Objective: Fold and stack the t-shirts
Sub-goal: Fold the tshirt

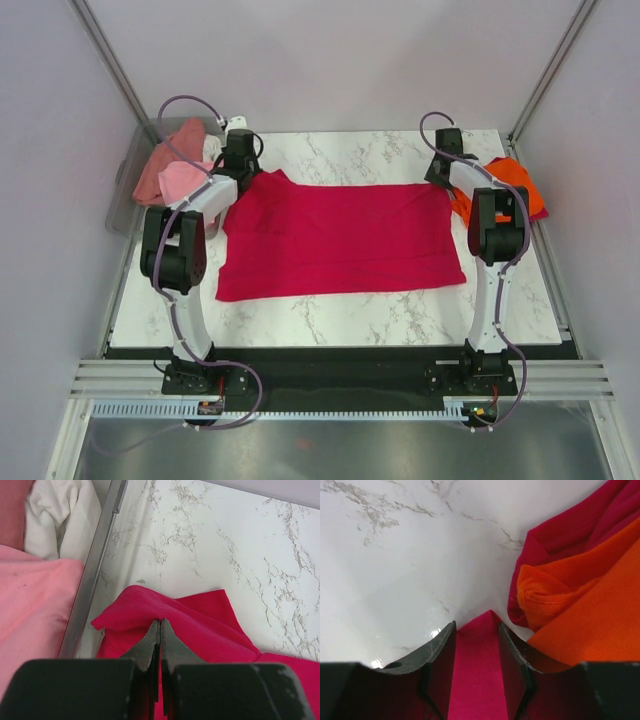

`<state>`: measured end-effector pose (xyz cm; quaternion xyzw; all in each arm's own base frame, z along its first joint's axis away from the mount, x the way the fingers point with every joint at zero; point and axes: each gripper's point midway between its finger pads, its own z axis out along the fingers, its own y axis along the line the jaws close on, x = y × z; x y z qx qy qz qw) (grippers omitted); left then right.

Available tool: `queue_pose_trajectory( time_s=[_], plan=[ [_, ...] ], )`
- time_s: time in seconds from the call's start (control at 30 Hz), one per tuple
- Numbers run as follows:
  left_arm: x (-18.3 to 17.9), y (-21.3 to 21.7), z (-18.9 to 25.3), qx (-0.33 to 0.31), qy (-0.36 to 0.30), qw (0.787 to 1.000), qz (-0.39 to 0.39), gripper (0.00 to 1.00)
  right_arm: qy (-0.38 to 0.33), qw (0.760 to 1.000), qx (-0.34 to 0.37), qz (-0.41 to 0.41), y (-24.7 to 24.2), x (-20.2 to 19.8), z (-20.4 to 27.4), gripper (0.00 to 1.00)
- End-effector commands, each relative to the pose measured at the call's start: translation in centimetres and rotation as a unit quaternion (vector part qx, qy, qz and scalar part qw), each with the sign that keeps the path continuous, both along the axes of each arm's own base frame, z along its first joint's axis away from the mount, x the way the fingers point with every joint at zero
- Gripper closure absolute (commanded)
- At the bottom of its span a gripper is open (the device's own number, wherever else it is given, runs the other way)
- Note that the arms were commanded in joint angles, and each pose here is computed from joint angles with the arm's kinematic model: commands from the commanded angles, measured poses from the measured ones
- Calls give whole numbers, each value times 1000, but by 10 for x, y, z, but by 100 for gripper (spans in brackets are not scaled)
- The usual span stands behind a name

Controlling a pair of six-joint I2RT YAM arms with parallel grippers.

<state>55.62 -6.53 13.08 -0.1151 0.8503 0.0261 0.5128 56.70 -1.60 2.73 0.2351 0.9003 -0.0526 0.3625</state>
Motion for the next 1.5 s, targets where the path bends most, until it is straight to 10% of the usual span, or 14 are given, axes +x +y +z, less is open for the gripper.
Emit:
queue_pose_trajectory(
  time_s=[0.0,0.2,1.47],
  plan=[
    [14,3,15,15,-23,1000,-5,98,14,1000,-5,6,2,4,-8,56],
    [14,7,14,15,-21,1000,-2,98,9,1000,-2,13,7,8,-2,100],
    [-33,28,50,10,-81,996,37,98,-75,996,41,1,1,-54,74,100]
  ],
)
